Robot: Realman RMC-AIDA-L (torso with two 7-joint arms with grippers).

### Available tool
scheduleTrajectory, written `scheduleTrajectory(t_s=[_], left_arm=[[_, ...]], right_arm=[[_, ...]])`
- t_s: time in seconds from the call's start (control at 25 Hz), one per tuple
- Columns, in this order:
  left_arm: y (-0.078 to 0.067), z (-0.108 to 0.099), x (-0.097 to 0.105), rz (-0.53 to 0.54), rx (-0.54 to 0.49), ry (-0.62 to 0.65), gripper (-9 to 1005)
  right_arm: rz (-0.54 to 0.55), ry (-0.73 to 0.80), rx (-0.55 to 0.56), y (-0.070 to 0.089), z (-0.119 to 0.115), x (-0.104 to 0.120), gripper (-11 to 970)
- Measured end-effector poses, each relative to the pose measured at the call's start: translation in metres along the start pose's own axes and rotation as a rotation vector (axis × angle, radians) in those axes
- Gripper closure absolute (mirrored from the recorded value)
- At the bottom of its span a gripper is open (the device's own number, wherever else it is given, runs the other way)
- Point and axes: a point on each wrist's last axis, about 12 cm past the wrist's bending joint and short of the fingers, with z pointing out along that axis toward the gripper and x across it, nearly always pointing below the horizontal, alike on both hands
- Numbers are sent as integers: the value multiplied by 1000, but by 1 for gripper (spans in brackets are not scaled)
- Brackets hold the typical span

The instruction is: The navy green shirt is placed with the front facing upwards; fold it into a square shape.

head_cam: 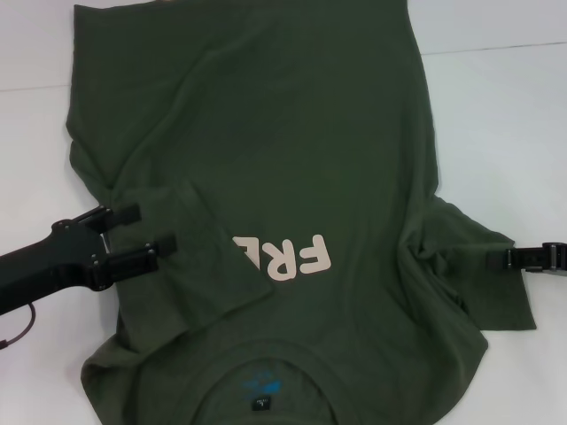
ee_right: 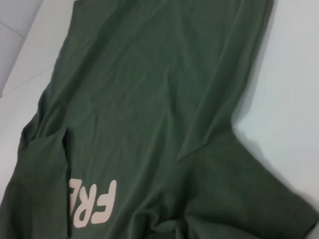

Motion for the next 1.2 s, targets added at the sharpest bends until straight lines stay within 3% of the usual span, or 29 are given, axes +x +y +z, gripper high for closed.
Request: scheduleTrajectory(t_s=[0.48, 0.68, 1.2], left_arm=[[0, 0, 0, 1, -4, 1, 76], [1, 0, 0, 1, -4, 1, 76], [1, 0, 0, -2, -4, 1, 75]], right_arm=[[-4, 16, 6, 0, 2, 0, 825], [-2, 1, 11, -1, 1, -1, 938], [-1, -63, 6, -2, -12, -10, 939]])
